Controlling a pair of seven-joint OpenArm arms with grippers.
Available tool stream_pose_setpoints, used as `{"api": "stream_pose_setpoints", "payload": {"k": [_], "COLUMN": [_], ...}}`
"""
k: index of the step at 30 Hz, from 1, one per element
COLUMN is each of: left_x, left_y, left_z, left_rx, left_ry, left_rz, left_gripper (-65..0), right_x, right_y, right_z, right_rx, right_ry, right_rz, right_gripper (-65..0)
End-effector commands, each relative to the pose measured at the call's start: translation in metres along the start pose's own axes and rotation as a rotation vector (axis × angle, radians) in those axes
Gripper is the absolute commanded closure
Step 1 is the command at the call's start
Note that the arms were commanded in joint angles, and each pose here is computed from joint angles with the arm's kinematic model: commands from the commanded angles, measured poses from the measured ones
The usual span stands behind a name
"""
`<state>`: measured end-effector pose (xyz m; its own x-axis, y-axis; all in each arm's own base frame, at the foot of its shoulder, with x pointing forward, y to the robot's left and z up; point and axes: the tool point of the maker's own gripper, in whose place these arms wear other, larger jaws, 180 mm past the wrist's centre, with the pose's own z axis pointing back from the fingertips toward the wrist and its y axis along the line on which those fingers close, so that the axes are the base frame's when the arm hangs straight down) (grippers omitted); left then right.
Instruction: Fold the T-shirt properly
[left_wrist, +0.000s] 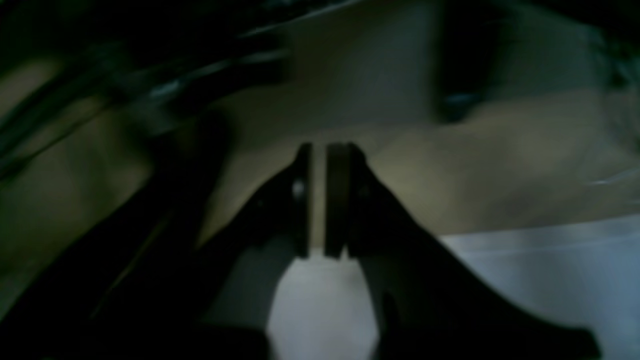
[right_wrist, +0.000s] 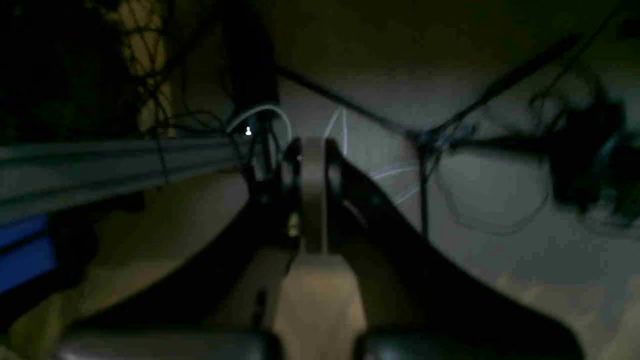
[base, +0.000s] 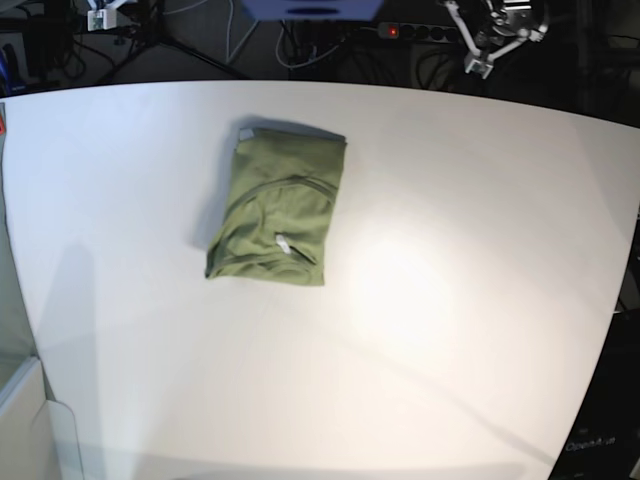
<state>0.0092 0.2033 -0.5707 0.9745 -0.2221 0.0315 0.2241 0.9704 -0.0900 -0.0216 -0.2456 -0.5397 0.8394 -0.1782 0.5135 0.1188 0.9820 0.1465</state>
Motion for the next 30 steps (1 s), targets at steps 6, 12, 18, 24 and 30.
{"api": "stream_pose_setpoints", "payload": {"k": [6, 12, 18, 24, 30], "left_x": [0.0, 0.012, 0.012, 0.026, 0.022], "left_y": [-0.044, -0.105, -0.095, -0.074, -0.084], "left_z": [-0.054, -0.075, -0.091, -0.097, -0.1], "left_rx": [-0.174, -0.366, -0.172, 0.028, 0.112], "left_ry": [-0.074, -0.186, -0.218, -0.215, -0.163], "left_rz": [0.182, 0.281, 0.314, 0.298, 0.288], "left_gripper": [-4.2, -4.2, -4.2, -4.2, -4.2], "right_x": [-0.056, -0.066, -0.061, -0.056, -0.048], "right_y": [0.022, 0.044, 0.033, 0.035, 0.038], "right_z": [-0.041, -0.069, -0.094, -0.104, -0.111], "right_rx": [0.076, 0.082, -0.05, -0.129, -0.191], "right_ry": [0.113, 0.17, 0.257, 0.281, 0.265], "right_rz": [-0.179, -0.201, 0.037, 0.095, 0.13], "right_gripper": [0.0, 0.0, 0.0, 0.0, -3.2]}}
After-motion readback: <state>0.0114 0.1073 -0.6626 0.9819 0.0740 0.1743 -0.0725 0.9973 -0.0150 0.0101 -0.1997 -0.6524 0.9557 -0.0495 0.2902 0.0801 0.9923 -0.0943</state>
